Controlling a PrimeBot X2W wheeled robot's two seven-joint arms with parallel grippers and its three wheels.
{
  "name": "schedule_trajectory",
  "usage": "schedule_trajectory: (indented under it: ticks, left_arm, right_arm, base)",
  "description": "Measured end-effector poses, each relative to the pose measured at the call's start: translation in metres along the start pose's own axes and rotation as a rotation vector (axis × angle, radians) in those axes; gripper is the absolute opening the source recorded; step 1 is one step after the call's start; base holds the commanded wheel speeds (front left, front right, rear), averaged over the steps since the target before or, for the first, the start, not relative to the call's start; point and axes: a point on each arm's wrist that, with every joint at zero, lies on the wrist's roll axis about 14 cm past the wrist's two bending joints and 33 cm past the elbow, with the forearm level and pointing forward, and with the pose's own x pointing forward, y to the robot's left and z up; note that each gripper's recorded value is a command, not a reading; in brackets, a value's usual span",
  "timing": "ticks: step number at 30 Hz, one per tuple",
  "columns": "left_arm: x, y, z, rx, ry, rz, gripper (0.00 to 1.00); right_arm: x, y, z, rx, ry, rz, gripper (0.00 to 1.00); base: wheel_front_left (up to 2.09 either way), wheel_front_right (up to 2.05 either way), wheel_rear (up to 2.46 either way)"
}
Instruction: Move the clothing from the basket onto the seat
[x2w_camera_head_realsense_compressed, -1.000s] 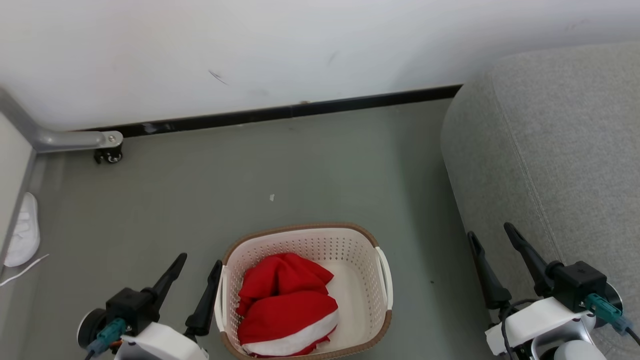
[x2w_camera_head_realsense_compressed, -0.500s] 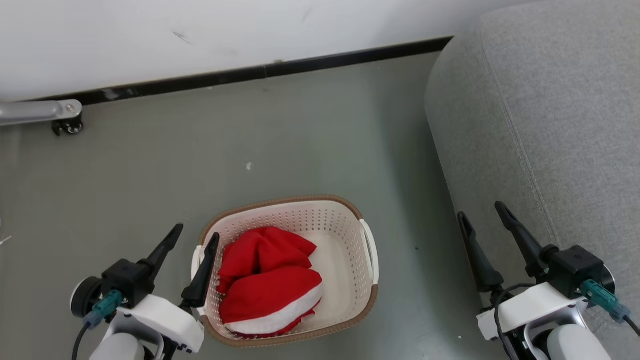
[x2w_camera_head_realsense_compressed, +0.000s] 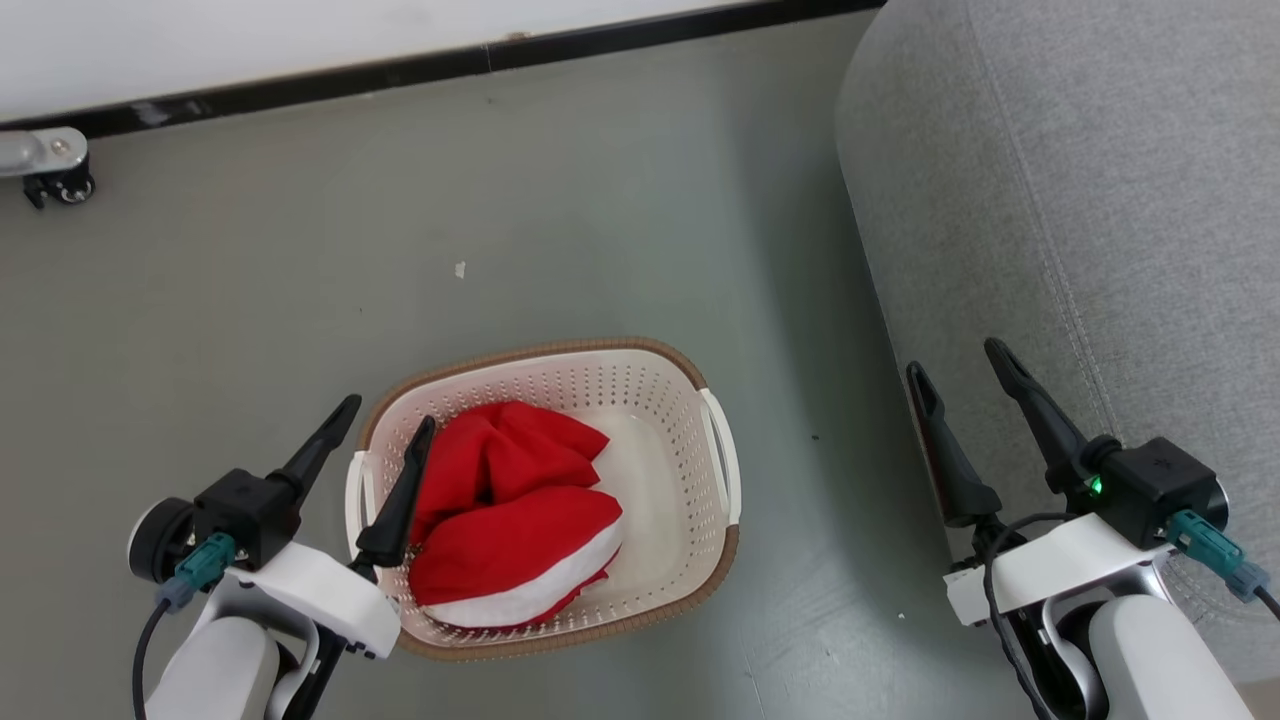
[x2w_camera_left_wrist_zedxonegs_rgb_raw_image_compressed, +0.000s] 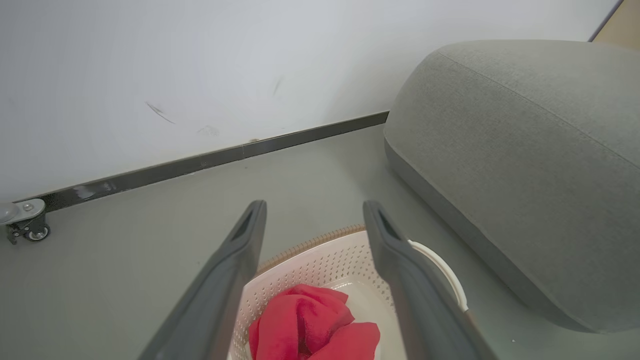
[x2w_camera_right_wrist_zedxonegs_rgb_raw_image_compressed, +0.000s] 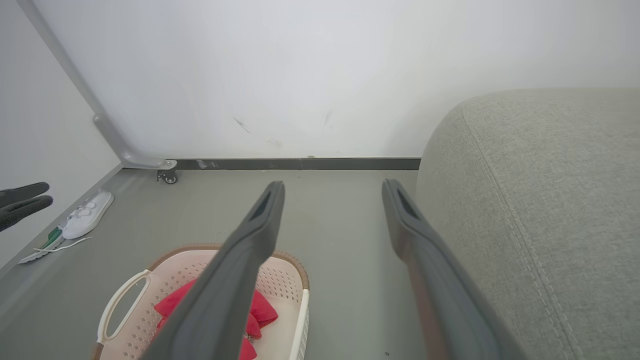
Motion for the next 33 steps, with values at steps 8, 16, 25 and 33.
schedule_trajectory:
  ticks: [8, 16, 25, 33]
  left_arm:
    - [0.013, 0.004, -0.014, 0.001, 0.034, -0.017, 1.00]
    - [0.026, 0.002, -0.033, 0.029, 0.098, -0.063, 1.00]
    - [0.035, 0.000, -0.065, 0.067, 0.215, -0.107, 1.00]
    - [0.042, 0.008, -0.093, 0.174, 0.333, -0.151, 1.00]
  right_arm:
    - [0.013, 0.000, -0.010, -0.002, 0.017, 0.005, 1.00]
    - [0.023, 0.004, -0.028, 0.005, 0.053, 0.021, 1.00]
    - [0.039, 0.004, -0.037, 0.003, 0.058, 0.030, 1.00]
    - [0.045, 0.000, -0.047, 0.021, 0.074, 0.018, 1.00]
  base:
    - [0.00, 0.00, 0.00]
    - [0.00, 0.00, 0.00]
    - [0.00, 0.00, 0.00]
    - [0.00, 0.00, 0.00]
